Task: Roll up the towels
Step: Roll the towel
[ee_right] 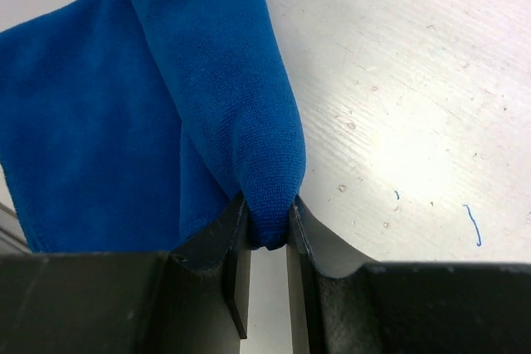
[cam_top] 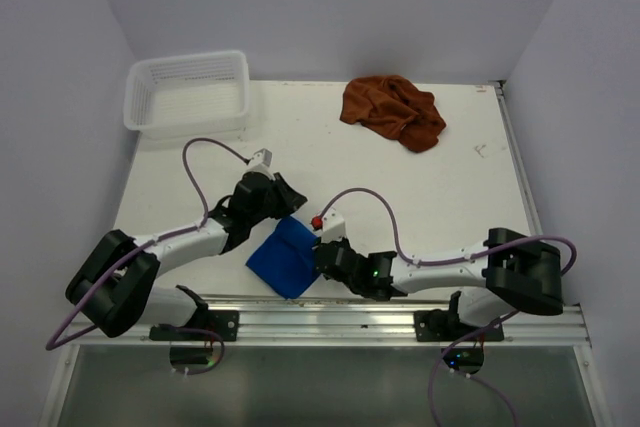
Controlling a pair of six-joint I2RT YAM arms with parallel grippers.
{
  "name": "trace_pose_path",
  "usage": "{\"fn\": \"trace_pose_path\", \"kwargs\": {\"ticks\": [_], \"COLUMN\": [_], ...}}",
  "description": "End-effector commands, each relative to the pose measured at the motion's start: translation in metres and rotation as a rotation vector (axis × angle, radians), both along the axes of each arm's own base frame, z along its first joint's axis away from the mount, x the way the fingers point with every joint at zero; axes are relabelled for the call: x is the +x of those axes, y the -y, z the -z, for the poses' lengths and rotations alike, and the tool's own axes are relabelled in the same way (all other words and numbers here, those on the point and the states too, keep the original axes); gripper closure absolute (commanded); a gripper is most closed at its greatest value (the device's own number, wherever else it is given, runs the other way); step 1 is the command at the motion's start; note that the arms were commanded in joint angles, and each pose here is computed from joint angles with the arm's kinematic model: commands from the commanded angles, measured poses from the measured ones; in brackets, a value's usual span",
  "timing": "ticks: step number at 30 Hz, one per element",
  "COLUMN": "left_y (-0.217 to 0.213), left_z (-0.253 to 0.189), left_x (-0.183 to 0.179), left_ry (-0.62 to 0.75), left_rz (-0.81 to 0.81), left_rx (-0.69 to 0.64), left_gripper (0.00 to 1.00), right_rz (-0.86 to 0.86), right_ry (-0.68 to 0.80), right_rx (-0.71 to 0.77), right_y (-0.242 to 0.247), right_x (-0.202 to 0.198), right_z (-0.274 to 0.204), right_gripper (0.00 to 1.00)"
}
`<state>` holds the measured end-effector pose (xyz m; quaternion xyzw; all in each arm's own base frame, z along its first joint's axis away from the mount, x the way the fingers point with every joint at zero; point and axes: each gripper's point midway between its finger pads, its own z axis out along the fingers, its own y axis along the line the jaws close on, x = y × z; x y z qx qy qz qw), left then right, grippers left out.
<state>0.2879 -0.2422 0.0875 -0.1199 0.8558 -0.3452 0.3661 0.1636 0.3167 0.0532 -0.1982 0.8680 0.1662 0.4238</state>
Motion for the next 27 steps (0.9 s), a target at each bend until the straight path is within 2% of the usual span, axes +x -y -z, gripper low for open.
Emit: {"fn": "trace_pose_path", "kwargs": {"ticks": [1, 9, 19, 27], "left_y": [-0.001, 0.005, 0.0, -0.007], "left_z": [-0.016, -0.015, 0.0, 0.012], "left_x": [0.013, -0.003, -0.037, -0.056], "left_ry": [0.039, 0.009, -0.041, -0.07], "left_rz": [-0.003, 0.048, 0.083, 0.08], "left_rx": [0.023, -0.037, -0.103, -0.127], "left_gripper": [0.8, 0.8, 0.81, 0.82], "right_rz": [0.092, 0.026, -0.066, -0.064], "right_ry": [0.156, 0.245, 0.397, 0.436], "right_rx": [-0.107, -0.216, -0.481, -0.548], "right_y": [0.01, -0.01, -0.029, -0.04], "right_x": [0.016, 0.004, -0.027, -0.031], "right_z": [-0.013, -0.007, 0.005, 0.003], "right_gripper": [1.0, 1.0, 1.0, 1.0]}}
